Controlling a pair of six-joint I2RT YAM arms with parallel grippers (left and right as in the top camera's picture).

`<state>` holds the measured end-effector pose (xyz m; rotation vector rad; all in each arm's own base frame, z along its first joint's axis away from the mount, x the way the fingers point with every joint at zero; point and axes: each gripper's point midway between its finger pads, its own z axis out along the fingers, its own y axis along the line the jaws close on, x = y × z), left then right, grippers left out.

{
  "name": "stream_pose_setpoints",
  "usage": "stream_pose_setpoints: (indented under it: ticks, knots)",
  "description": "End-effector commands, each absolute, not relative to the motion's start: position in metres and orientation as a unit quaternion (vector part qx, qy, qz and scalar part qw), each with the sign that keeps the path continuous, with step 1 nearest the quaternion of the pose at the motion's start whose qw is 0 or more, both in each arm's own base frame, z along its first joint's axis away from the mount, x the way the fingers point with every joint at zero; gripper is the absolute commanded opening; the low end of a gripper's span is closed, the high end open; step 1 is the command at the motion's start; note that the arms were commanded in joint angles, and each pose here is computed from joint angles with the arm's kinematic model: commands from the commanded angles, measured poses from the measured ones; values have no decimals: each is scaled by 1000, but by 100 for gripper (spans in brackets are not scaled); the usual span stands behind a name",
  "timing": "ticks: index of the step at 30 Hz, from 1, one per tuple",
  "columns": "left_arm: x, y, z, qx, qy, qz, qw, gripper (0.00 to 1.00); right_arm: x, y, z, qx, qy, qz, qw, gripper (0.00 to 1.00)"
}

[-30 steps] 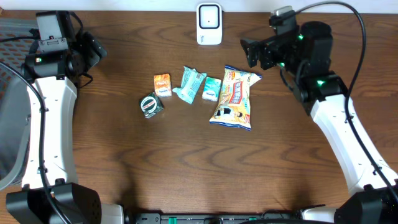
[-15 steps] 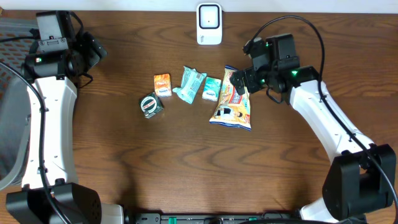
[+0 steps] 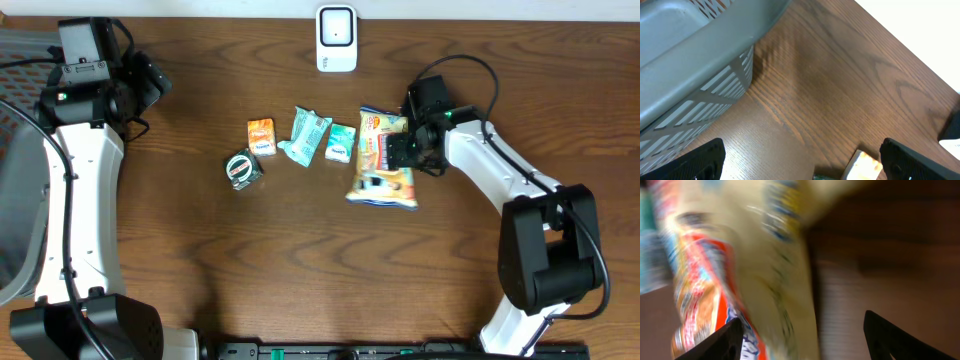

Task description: Scan the item barcode

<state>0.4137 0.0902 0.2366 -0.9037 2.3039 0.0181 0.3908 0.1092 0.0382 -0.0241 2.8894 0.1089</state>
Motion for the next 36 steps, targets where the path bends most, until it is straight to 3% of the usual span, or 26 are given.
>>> stream_pose_setpoints:
  ticks: [1, 6, 12, 14, 16, 22, 27, 36]
  knots:
    - [415, 93, 243, -354, 873, 9, 335, 98, 402, 57, 75, 59, 974, -103, 191, 69]
    - [415, 93, 243, -354, 873, 9, 335, 98, 402, 24, 117, 75, 949, -189, 242, 65]
    - [415, 93, 243, -354, 873, 9, 335, 98, 407, 132, 109, -142, 960, 74, 231, 70]
    - [415, 93, 243, -354, 873, 9, 335, 97, 407, 141, 105, -159, 956, 81, 231, 71]
    - [415, 93, 243, -354, 873, 9, 335, 98, 409, 137, 95, -164, 959, 38, 227, 72]
    - [415, 93, 243, -354, 873, 9, 335, 98, 405, 133, 67, -193, 952, -111, 211, 89]
    - [415, 93, 243, -354, 873, 9, 335, 98, 404, 135, 51, -220, 925, -226, 210, 92]
    - [415, 93, 243, -354, 873, 9, 335, 98, 391, 129, -3, -244, 913, -289, 153, 92]
